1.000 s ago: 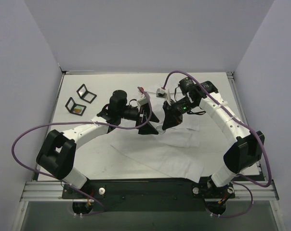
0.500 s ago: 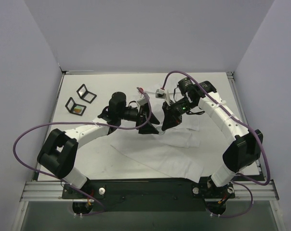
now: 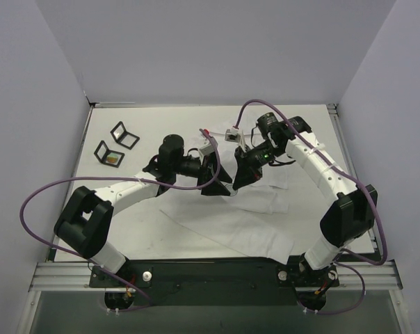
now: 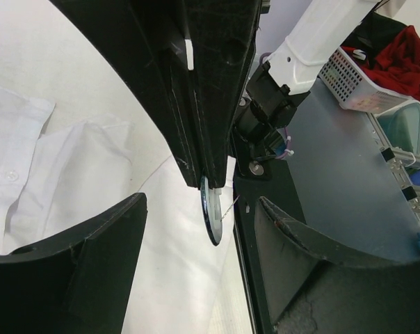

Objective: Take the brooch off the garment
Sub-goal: Close the brooch.

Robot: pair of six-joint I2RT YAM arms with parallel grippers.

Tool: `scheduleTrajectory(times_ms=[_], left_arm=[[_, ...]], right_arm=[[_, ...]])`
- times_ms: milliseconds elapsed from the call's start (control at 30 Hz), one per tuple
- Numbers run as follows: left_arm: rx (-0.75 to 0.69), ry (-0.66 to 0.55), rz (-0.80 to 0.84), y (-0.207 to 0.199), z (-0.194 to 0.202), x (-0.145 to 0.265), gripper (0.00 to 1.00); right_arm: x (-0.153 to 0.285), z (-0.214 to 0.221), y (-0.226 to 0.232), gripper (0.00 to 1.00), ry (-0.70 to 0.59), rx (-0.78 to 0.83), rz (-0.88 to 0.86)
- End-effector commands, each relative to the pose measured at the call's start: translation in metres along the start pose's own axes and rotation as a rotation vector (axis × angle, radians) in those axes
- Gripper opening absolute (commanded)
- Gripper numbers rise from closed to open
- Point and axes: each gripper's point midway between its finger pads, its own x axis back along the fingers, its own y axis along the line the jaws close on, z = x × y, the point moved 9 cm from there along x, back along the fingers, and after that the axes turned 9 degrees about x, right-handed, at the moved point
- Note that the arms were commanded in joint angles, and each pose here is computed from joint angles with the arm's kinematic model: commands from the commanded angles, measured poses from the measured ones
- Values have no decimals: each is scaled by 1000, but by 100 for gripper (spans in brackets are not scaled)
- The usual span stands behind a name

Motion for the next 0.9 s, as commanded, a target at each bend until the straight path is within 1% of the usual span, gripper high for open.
scheduleTrajectory(times_ms=[0, 333, 700, 867], left_arm=[[-79, -9, 13, -6, -6, 0, 73], [-85, -5, 17, -8, -4, -3, 71], [-86, 9, 7, -6, -2, -7, 60], [-84, 8, 11, -6, -2, -7, 57]], right_arm=[[4, -3, -1, 0, -50, -16, -55], [6, -3, -5, 0, -73, -38, -61], [4, -2, -7, 0, -73, -46, -70], [4, -1, -7, 0, -73, -50, -70]])
